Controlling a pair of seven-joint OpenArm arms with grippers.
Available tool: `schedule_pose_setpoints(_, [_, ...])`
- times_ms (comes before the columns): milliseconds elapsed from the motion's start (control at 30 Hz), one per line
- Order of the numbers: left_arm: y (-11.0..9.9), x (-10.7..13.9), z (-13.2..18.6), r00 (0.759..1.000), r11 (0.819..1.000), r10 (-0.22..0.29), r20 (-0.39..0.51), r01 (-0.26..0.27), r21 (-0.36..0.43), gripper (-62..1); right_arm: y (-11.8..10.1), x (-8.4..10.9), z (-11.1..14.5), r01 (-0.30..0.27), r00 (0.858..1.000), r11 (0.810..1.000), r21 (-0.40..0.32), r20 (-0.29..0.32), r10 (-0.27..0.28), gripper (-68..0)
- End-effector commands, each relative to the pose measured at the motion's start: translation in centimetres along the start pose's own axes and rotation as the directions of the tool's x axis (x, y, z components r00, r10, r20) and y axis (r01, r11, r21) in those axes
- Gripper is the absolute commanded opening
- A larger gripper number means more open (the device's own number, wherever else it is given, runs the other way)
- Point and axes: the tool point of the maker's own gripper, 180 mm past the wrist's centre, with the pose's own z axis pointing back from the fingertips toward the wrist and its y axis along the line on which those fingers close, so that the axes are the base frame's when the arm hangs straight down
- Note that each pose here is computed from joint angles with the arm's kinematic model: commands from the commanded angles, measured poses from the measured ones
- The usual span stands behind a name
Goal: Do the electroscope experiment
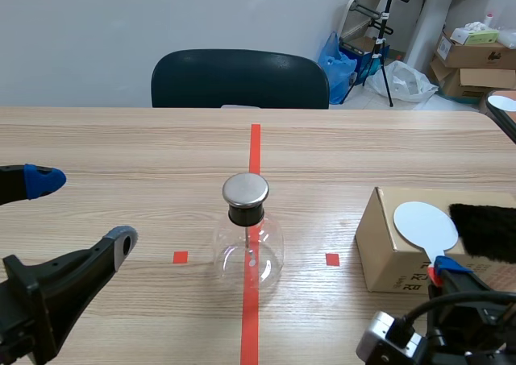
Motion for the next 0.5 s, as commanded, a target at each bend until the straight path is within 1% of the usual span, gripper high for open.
schedule_pose_setpoints(0, [-0.3,1.0,-0.2,0.999,1.0,0.004,0.037,-0.004,-0.003,1.4,-3.0,0.0,-0.6,0.001,1.0,0.994,-0.112,0.002,-0.001,-66.5])
schedule_pose_setpoints(67, [-0.3,1.0,-0.2,0.999,1.0,0.004,0.036,-0.004,-0.003,1.4,-4.2,0.2,-0.8,0.01,1.0,0.99,-0.143,0.004,-0.009,-66.5])
schedule_pose_setpoints(200, [-0.3,1.0,-0.2,0.999,1.0,0.004,0.036,-0.004,-0.003,1.4,-6.0,0.9,-1.1,0.0,1.0,0.981,-0.193,0.014,0.002,-66.5])
schedule_pose_setpoints(333, [-0.3,1.0,-0.2,0.999,1.0,0.004,0.036,-0.004,-0.003,1.4,-6.9,1.9,-1.1,-0.017,0.999,0.975,-0.221,0.029,0.024,-66.5])
schedule_pose_setpoints(467, [-0.3,1.0,-0.2,0.999,1.0,0.005,0.036,-0.005,-0.003,1.4,-7.2,3.2,-1.0,-0.009,0.999,0.973,-0.231,0.048,0.021,-66.5])
